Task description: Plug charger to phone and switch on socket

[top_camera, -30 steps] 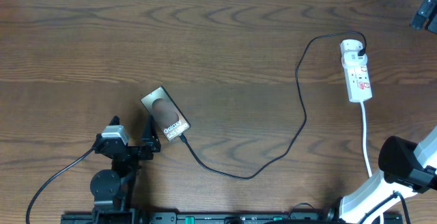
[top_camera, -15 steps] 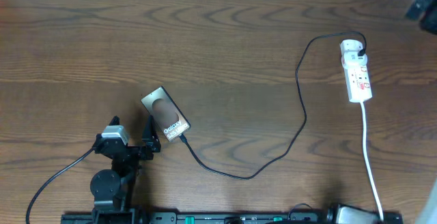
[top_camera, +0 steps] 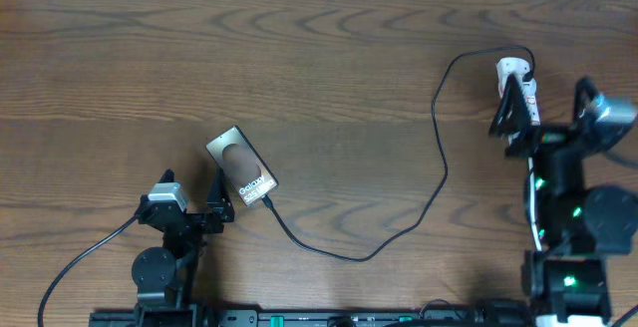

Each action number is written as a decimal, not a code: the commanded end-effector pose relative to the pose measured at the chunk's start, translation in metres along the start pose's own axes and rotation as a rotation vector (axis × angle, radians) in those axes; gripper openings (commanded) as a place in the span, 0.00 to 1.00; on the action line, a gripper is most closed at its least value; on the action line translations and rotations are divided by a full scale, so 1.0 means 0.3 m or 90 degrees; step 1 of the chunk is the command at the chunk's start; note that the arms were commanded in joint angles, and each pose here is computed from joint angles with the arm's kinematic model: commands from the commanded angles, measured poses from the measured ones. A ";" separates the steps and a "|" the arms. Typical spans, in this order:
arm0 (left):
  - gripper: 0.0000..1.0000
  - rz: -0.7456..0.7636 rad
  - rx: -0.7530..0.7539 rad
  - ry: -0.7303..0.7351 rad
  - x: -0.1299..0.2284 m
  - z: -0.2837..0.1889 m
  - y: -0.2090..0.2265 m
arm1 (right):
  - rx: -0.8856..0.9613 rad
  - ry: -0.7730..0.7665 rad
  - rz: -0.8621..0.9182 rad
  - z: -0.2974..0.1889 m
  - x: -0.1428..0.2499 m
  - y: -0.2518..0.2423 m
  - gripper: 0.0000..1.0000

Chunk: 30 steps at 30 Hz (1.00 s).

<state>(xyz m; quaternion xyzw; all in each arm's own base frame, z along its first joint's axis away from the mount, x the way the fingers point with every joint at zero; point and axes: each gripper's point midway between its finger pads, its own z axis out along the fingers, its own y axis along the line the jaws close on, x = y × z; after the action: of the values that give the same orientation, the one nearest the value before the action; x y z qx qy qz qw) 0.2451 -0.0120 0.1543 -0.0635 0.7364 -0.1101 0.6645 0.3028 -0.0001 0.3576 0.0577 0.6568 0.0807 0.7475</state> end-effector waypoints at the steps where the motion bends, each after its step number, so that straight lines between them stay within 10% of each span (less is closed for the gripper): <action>1: 0.90 0.009 0.002 0.032 0.049 0.000 0.005 | -0.018 -0.033 -0.006 -0.071 0.112 -0.006 0.99; 30: 0.89 0.009 0.002 0.032 0.049 0.000 0.005 | 0.039 0.127 -0.001 -0.275 0.629 -0.126 0.99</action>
<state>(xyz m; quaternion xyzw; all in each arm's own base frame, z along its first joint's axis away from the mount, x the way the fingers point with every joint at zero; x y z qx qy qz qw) 0.2450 -0.0118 0.1543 -0.0638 0.7369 -0.1098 0.6640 0.2466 -0.0016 0.1562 0.0739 0.7307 0.0691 0.6752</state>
